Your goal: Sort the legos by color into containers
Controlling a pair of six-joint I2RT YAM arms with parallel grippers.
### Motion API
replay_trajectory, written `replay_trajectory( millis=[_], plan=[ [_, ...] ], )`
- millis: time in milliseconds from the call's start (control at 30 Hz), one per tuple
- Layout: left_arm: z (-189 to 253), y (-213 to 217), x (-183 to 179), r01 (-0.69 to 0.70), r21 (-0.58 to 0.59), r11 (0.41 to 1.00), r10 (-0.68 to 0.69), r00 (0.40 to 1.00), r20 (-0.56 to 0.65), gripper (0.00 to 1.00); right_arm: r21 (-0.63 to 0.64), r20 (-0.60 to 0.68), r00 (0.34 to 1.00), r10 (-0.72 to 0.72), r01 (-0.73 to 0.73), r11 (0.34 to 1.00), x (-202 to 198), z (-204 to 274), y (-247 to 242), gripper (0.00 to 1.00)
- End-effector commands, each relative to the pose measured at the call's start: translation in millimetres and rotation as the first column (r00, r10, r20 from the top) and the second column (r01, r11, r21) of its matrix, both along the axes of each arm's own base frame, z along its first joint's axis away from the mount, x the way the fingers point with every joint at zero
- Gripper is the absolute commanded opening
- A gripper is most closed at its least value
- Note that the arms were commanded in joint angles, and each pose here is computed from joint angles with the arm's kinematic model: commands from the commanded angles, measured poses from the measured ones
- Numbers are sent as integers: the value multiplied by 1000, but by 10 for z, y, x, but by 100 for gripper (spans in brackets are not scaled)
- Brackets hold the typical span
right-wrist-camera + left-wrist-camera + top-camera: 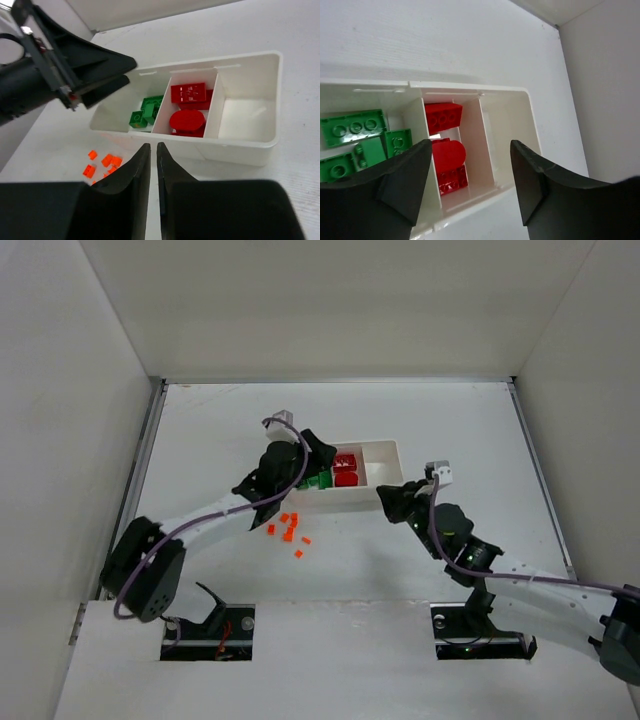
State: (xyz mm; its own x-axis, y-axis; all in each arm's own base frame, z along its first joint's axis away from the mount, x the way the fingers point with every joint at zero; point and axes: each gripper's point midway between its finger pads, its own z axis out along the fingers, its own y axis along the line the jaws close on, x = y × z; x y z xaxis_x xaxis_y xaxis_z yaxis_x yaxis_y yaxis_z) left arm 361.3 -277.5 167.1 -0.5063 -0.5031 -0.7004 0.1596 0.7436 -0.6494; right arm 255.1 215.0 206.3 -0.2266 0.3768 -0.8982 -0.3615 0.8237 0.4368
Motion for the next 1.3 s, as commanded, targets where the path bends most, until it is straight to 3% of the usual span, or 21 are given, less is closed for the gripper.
replay_trajectory(
  millis=[0, 133, 233, 333, 467, 533, 667, 833, 900, 1067, 1267],
  plan=[
    [350, 294, -169, -46, 13, 999, 45, 993, 107, 54, 23, 59, 996, 63, -65, 998, -74, 233, 216, 17],
    [269, 707, -451, -120, 93, 988, 111, 989, 102, 36, -3, 74, 984, 162, -162, 987, -253, 283, 519, 21],
    [170, 991, -669, -168, 156, 973, 156, 984, 87, 35, -72, 60, 970, 237, -233, 970, -366, 203, 774, 17],
    [41, 1170, -870, -175, 185, 967, 166, 984, 65, 33, -156, -2, 949, 315, -311, 937, -422, -37, 1086, 6],
    [-281, 1432, -1064, -215, 203, 955, 229, 972, -47, 8, -246, -83, 920, 382, -391, 887, -461, -361, 1473, 7],
    [-401, 1465, -1119, -203, 229, 952, 226, 971, -80, 3, -291, -100, 910, 403, -414, 862, -485, -480, 1623, 15],
    [-523, 1441, -1196, -184, 261, 948, 209, 975, -74, 9, -350, -118, 896, 427, -440, 827, -437, -626, 1841, 31],
    [-579, 1549, -1180, -223, 321, 920, 245, 969, -29, 44, -378, -110, 890, 442, -449, 810, -222, -645, 2019, 48],
    [-650, 1557, -1187, -216, 346, 913, 247, 968, -46, 47, -375, -98, 892, 441, -443, 814, -166, -673, 2023, 49],
    [-872, 1608, -1180, -218, 382, 898, 271, 958, -92, 41, -325, -135, 900, 414, -435, 840, -204, -874, 1937, 48],
    [-1111, 1485, -1209, -175, 425, 888, 261, 953, -154, 53, -299, -96, 912, 398, -408, 863, -221, -637, 1816, 46]
  ],
)
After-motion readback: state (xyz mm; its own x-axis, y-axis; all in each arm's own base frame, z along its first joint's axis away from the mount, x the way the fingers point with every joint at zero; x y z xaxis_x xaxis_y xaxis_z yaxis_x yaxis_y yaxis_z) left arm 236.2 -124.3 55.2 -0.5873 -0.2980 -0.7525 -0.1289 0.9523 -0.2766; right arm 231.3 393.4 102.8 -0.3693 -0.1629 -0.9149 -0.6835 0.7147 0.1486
